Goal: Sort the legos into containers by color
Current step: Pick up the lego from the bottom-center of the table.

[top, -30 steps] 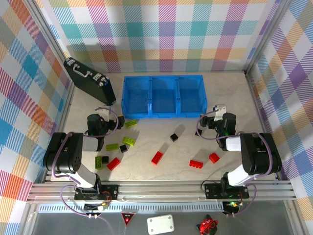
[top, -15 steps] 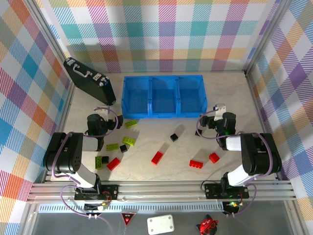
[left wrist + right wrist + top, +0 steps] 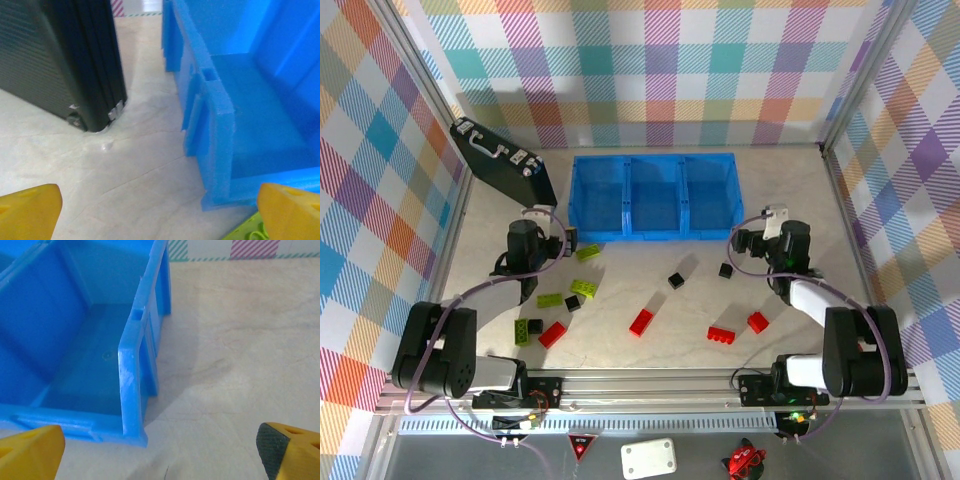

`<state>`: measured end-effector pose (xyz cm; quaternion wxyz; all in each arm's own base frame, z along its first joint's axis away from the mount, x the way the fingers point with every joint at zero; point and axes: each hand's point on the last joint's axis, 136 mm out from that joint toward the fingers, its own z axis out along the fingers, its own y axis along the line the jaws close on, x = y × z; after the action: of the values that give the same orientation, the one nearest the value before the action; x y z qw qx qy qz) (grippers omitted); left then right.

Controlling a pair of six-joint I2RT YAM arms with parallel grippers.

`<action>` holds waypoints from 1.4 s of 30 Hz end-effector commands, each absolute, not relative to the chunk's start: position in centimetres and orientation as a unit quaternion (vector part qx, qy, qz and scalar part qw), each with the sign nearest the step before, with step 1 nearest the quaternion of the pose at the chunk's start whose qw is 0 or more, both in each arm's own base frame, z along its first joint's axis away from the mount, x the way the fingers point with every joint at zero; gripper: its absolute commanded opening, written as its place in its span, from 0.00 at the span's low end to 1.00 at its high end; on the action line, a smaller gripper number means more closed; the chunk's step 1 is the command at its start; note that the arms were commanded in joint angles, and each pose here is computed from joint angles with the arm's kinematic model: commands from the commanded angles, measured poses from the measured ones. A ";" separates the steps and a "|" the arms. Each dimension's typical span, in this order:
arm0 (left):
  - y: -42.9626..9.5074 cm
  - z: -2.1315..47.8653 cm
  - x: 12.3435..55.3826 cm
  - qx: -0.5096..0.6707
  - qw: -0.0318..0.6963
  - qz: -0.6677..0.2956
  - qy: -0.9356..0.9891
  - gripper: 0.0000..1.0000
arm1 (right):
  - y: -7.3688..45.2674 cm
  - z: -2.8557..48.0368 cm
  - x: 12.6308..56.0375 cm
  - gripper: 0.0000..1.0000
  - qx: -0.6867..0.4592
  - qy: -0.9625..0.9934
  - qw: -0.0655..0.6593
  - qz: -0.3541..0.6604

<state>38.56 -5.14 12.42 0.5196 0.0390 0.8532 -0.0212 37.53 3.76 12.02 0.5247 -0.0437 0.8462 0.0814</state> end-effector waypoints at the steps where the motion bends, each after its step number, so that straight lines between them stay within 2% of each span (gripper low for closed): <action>1: -3.4 13.1 37.6 0.003 0.487 0.020 0.873 1.00 | 4.2 11.5 36.2 0.99 -0.035 0.871 0.482 0.089; 9: -3.4 15.8 34.6 -0.051 0.421 -0.010 0.905 1.00 | 5.9 12.1 32.6 0.97 -0.025 0.898 0.418 0.132; 14: -5.2 17.6 32.0 -0.046 0.369 -0.069 0.926 1.00 | 6.1 12.9 30.8 0.93 0.009 0.911 0.382 0.153; 21: -6.0 20.9 29.5 -0.006 0.326 -0.082 0.942 1.00 | 6.2 13.3 29.4 0.86 0.059 0.936 0.310 0.154; 26: -6.2 20.7 29.4 0.060 0.352 -0.067 0.932 1.00 | 6.6 12.1 28.7 0.80 0.097 0.954 0.235 0.158; 31: -6.1 19.5 29.0 0.059 0.364 -0.069 0.927 1.00 | 7.3 10.5 27.9 0.71 0.105 0.969 0.177 0.140; 37: -5.7 20.1 29.4 0.058 0.374 -0.057 0.924 1.00 | 8.2 9.7 27.7 0.65 0.106 0.974 0.168 0.111; 42: -6.0 19.5 29.3 0.060 0.362 -0.064 0.928 1.00 | 8.9 9.6 28.1 0.65 0.099 0.977 0.164 0.094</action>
<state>29.17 -5.60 19.21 0.3559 0.0477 0.9313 -0.0609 27.81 9.10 9.24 0.1649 0.0845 0.9763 0.1118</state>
